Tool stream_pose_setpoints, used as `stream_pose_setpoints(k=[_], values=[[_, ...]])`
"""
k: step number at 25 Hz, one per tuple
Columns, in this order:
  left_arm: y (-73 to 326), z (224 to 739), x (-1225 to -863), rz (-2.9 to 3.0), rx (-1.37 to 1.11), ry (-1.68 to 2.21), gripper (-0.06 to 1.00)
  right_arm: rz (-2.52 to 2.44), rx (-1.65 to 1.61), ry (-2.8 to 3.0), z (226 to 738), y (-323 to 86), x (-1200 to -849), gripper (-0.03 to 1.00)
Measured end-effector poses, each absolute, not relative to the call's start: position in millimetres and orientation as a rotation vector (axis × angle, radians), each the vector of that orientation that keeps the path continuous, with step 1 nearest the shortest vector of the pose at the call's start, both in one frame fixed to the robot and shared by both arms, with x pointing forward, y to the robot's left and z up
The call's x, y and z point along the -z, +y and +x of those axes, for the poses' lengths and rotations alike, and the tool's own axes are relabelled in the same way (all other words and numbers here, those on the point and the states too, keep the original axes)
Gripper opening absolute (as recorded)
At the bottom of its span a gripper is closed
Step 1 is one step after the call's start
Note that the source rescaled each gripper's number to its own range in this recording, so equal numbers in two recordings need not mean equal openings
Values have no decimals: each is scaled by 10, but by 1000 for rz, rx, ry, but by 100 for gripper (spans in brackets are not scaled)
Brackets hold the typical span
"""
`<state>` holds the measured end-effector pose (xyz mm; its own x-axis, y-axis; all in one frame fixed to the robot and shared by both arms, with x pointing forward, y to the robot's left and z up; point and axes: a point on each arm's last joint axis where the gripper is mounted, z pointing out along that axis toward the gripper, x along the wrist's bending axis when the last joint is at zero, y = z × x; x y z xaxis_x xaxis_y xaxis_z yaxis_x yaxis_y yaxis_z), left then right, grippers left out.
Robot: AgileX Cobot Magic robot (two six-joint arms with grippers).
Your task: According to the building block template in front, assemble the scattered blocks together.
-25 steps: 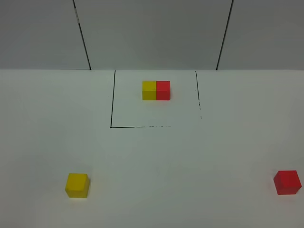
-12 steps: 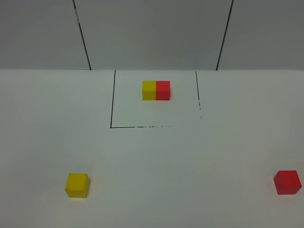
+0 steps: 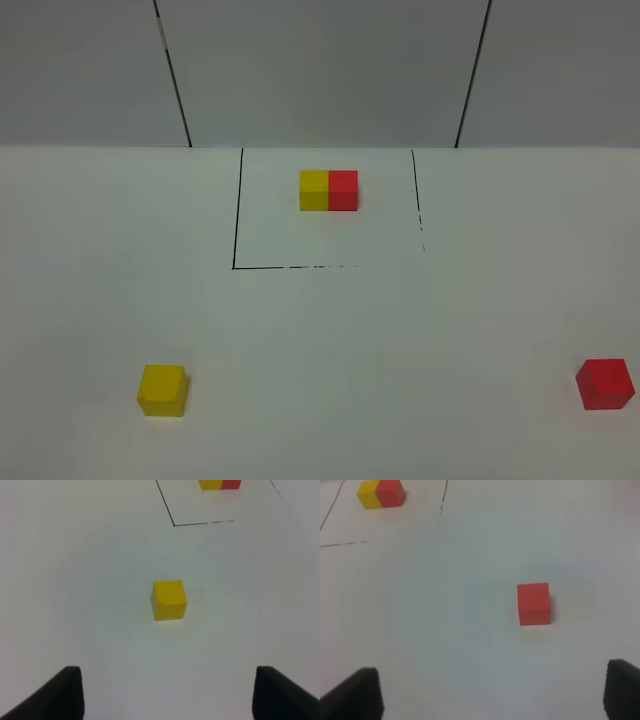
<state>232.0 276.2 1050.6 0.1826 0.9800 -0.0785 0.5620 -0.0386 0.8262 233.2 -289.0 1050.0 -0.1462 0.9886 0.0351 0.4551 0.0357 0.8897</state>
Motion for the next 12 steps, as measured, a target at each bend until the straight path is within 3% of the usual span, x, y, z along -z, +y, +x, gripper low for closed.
stream_pose_setpoints(k=[12], values=[[2866,3263,-10645,1825,-265,1872,56,1476,-1059,1674,2332,-2890,-10500,76]])
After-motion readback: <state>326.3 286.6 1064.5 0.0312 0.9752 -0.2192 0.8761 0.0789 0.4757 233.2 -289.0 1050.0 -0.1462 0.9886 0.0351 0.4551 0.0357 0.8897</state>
